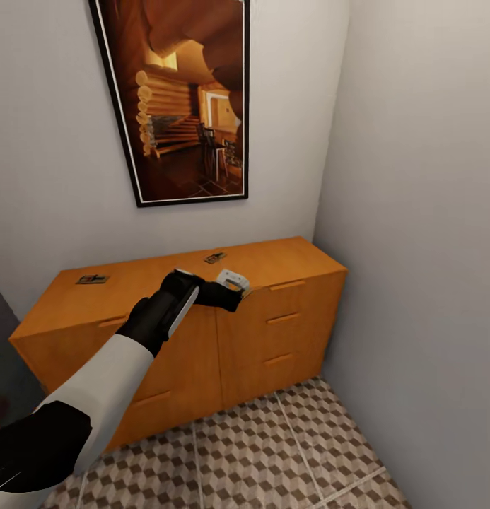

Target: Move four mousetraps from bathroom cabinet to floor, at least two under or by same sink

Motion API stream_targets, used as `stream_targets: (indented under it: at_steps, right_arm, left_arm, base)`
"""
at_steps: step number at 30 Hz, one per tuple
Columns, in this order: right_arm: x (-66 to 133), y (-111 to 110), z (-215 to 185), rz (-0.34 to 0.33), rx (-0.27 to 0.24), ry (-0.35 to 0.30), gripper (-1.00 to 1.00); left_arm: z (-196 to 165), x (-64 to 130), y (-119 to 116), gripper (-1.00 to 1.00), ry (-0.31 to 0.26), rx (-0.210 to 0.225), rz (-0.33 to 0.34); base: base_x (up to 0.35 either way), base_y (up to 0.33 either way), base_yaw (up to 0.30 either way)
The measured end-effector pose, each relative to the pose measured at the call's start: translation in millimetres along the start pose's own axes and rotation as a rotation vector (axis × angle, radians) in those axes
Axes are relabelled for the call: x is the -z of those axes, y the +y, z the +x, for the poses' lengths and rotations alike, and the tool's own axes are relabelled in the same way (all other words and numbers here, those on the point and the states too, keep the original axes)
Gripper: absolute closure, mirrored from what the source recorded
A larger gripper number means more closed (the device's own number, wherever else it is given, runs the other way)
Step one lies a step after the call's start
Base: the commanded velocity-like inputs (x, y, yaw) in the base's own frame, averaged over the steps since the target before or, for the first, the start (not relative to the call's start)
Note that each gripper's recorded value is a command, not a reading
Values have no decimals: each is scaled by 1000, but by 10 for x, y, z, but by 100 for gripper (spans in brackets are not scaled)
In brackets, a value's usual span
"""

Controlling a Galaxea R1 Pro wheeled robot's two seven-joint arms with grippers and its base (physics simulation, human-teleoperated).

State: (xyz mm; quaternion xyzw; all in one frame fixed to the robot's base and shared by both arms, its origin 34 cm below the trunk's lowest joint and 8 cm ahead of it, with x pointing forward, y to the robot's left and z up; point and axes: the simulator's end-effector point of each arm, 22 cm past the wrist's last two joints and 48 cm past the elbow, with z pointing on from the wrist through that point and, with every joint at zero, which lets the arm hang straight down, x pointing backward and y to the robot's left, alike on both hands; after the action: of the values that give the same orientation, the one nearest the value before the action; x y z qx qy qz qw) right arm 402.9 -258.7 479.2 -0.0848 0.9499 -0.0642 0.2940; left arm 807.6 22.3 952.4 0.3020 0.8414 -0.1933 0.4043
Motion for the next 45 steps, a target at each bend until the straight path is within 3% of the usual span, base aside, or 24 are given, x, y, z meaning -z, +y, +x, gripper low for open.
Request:
stream_targets:
  at_steps: [15,20,25,30,34,38,42,45]
  right_arm:
    - [0,1,0,0,0,0,100]
    - [1,-2,-3,0,0,-1,100]
    - [0,-11,-6,2,0,-2,100]
    - [0,2,-12,-1,-1,-3,100]
    - [-3,-5,-31,-1,-1,-10,100]
    - [-6,-31,-46,3,-2,-17,100]
    - [-21,-82,-98,13,-2,-30,100]
    - [-79,-237,-356,47,3,-86,100]
  left_arm:
    - [154,-68,29,100,35,22,3]
    - [342,-139,66,100,75,46,4]
    - [839,-324,139,100,162,96,9]
    - [1251,-518,271,100,149,85,0]
    - [2167,-654,396,100,165,78,-15]
    - [2479,-604,493,100,114,56,-29]
    - [3014,-496,541,100,145,79,-42]
    - [3500,-382,543,100,151,85,-57]
  base:
    - [-337,-114,0]
    - [-213,-81,0]
    - [-38,-16,0]
    - [-6,-3,0]
    - [0,0,0]
    - [0,0,0]
    - [0,0,0]
    - [0,0,0]
